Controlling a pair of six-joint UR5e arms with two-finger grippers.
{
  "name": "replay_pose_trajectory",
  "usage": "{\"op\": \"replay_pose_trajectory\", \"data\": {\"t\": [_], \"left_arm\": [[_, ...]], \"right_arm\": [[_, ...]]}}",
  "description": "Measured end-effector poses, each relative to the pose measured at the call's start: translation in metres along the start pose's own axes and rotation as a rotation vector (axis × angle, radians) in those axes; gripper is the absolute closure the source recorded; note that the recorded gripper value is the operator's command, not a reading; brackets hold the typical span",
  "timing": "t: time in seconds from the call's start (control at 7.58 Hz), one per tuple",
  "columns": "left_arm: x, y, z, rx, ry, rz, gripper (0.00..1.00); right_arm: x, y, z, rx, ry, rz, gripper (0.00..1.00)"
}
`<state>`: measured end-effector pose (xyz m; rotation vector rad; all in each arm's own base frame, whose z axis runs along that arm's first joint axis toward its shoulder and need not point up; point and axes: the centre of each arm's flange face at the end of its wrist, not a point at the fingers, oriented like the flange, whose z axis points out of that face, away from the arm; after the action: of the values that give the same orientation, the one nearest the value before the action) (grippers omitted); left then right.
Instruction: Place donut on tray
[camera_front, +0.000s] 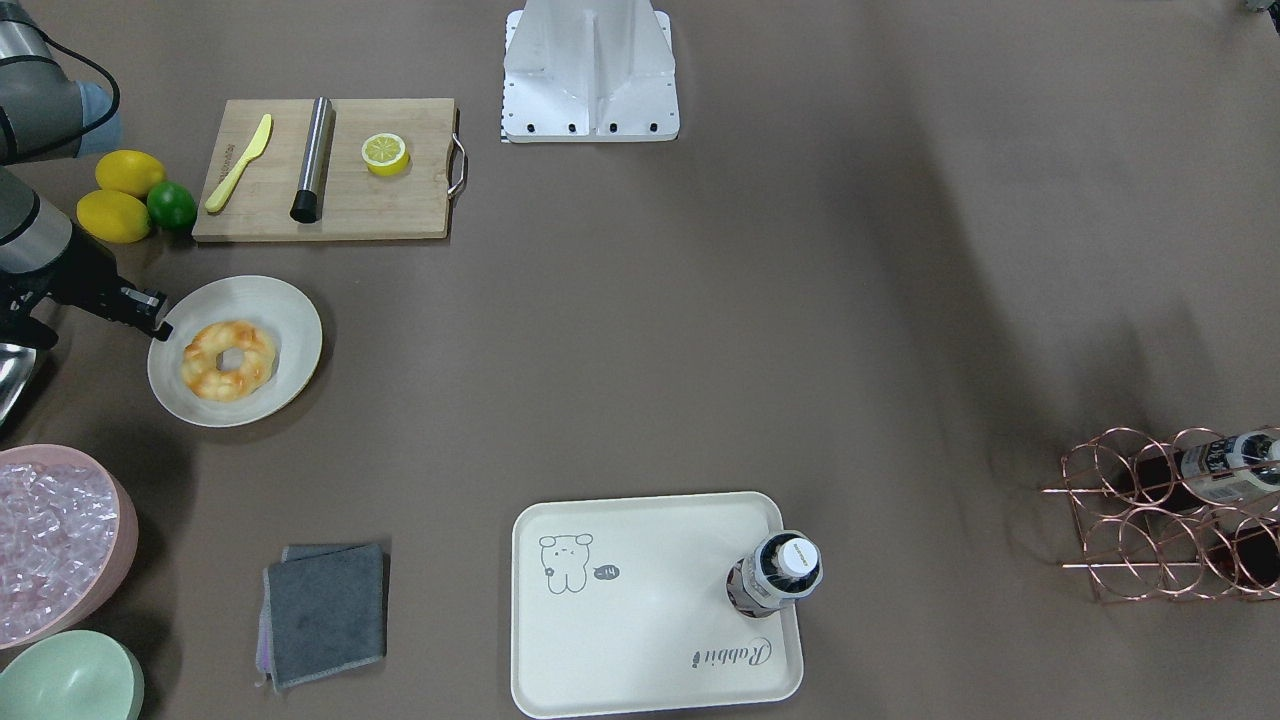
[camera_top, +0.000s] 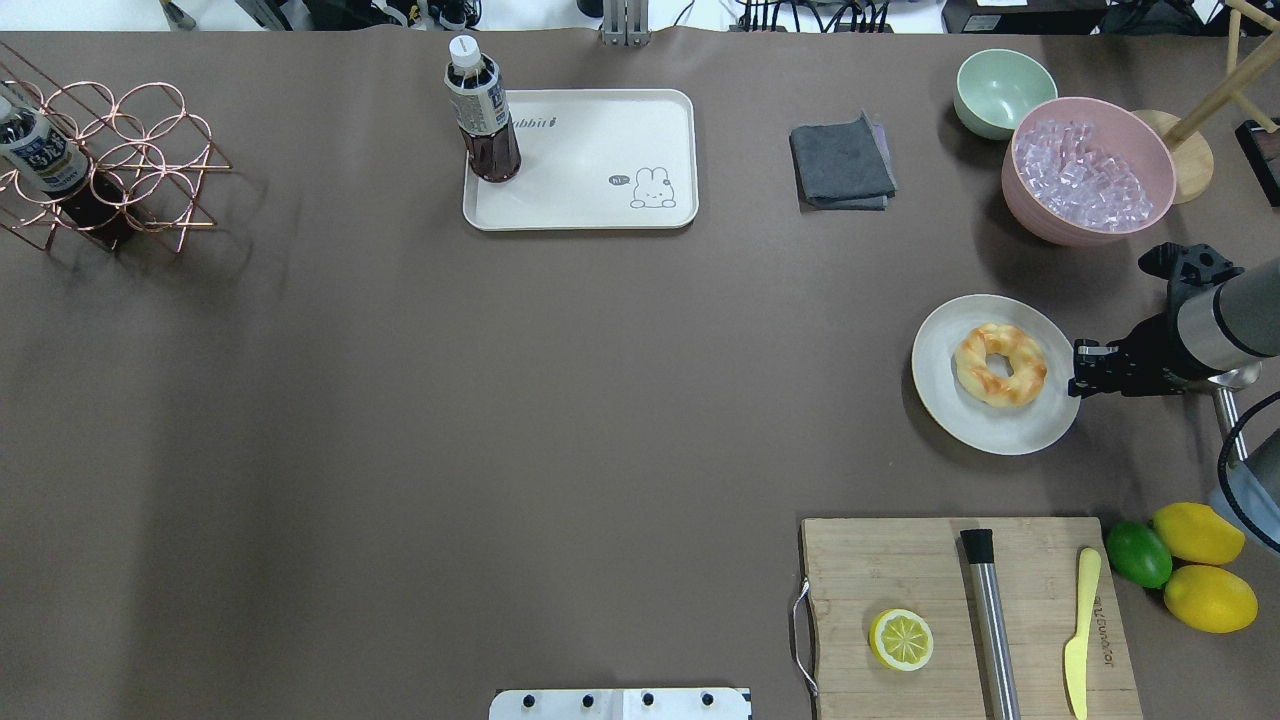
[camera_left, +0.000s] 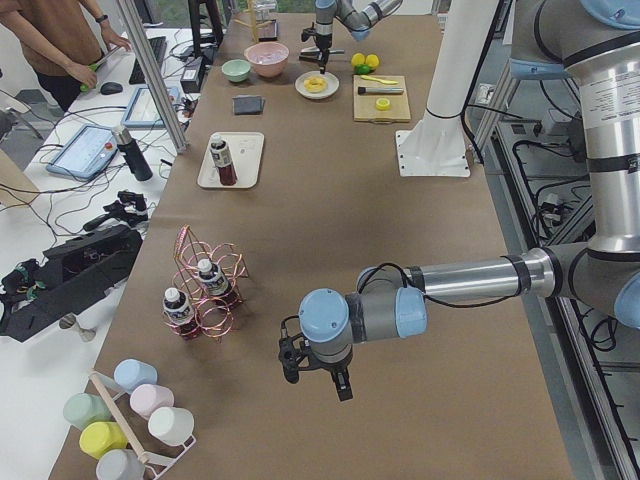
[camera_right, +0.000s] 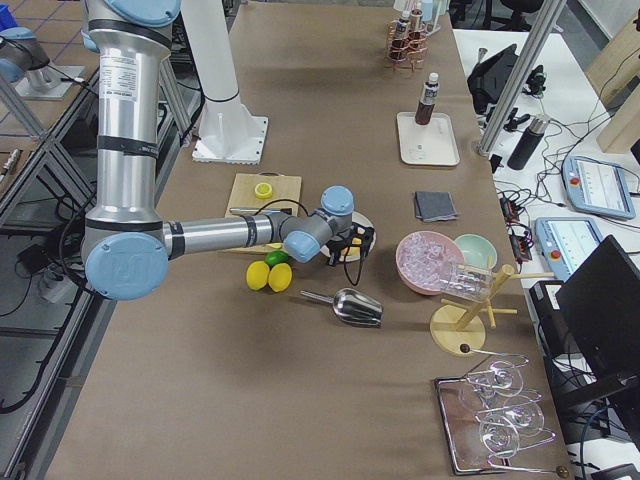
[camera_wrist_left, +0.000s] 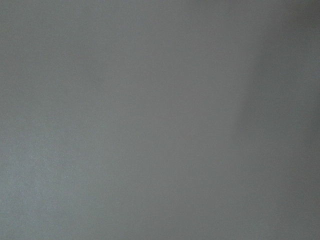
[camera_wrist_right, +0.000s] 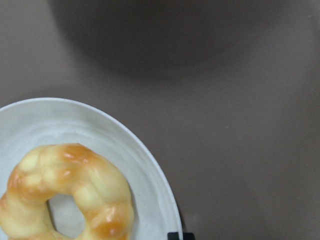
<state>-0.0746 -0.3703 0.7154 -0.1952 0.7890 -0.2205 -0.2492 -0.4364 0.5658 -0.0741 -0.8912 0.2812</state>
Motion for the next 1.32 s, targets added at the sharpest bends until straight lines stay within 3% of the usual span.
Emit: {"op": "replay_pose_trajectory", "data": {"t": [0.53,0.79,1.05,1.32], "left_arm": [[0.000,0.000,0.000,0.000,-0.002,0.000,0.02],[-0.001,0.000,0.000,0.000,-0.002,-0.001,0.02],[-0.001,0.000,0.000,0.001,-0.003,-0.001,0.02],[-0.002,0.001,0.001,0.000,-0.003,-0.003,0.02]], "right_arm": [[-0.106,-0.001,-0.045,-0.001,-0.171,0.136,1.00],[-0.196,-0.007,-0.044,-0.032,-0.243,0.193,1.00],[-0.318,-0.022,-0.015,-0.054,-0.246,0.249,1.00],[-0.403,-0.027,0.002,-0.010,-0.182,0.298,1.00]]}}
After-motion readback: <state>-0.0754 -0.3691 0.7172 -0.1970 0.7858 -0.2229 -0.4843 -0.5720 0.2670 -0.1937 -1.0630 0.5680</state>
